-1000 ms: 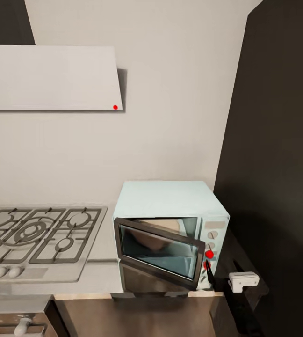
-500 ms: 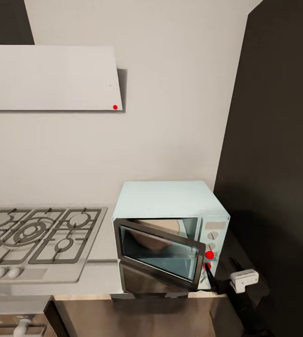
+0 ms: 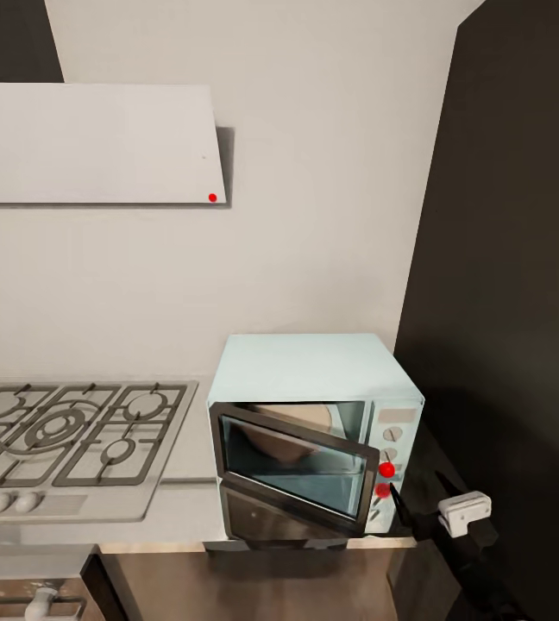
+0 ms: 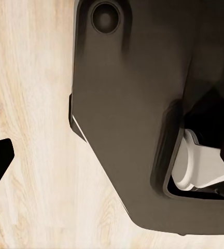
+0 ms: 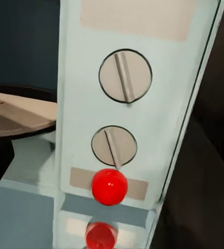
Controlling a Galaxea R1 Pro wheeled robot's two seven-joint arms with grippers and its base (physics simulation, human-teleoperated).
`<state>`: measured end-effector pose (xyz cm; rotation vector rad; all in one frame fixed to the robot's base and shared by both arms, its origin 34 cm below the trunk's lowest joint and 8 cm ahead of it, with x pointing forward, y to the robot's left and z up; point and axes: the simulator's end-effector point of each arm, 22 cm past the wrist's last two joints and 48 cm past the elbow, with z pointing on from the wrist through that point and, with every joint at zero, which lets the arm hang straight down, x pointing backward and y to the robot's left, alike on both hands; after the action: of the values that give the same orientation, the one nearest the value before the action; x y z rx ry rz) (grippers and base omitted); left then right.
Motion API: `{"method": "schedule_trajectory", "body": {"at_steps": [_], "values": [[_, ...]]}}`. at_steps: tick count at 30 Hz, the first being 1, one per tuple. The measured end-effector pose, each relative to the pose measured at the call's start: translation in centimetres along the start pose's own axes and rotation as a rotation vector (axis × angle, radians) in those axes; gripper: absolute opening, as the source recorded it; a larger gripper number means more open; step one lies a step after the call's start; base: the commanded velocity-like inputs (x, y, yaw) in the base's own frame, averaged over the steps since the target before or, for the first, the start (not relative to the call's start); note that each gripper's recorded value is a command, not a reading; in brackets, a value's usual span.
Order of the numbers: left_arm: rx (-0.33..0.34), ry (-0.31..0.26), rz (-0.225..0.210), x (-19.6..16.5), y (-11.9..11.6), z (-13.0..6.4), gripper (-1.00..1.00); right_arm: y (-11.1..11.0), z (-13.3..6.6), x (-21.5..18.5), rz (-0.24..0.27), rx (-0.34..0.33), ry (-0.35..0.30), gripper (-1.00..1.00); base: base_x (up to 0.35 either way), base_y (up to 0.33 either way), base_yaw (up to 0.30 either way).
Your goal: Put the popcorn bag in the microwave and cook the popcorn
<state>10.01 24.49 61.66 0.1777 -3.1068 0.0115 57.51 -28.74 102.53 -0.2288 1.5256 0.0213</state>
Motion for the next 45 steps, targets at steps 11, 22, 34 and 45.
{"method": "schedule_trajectory", "body": {"at_steps": [11,22,34,45], "values": [[0.0,0.0,0.0,0.0,0.0,0.0,1.0,0.7,-0.3,-0.1,-0.054,-0.155,0.044,1.0,0.0,0.0,0.0],[0.0,0.0,0.0,0.0,0.0,0.0,1.0,0.9,-0.3,-0.2,-0.054,-0.167,0.044,1.0,0.079,0.0,0.0],[0.0,0.001,0.0,0.0,0.0,0.0,1.0,1.5,-0.2,-0.3,-0.051,-0.175,0.037,1.0,0.011,0.0,0.0],[0.0,0.001,0.0,0.0,0.0,0.0,1.0,3.8,-0.2,-0.3,-0.05,-0.226,0.032,1.0,0.0,0.0,0.0]]}}
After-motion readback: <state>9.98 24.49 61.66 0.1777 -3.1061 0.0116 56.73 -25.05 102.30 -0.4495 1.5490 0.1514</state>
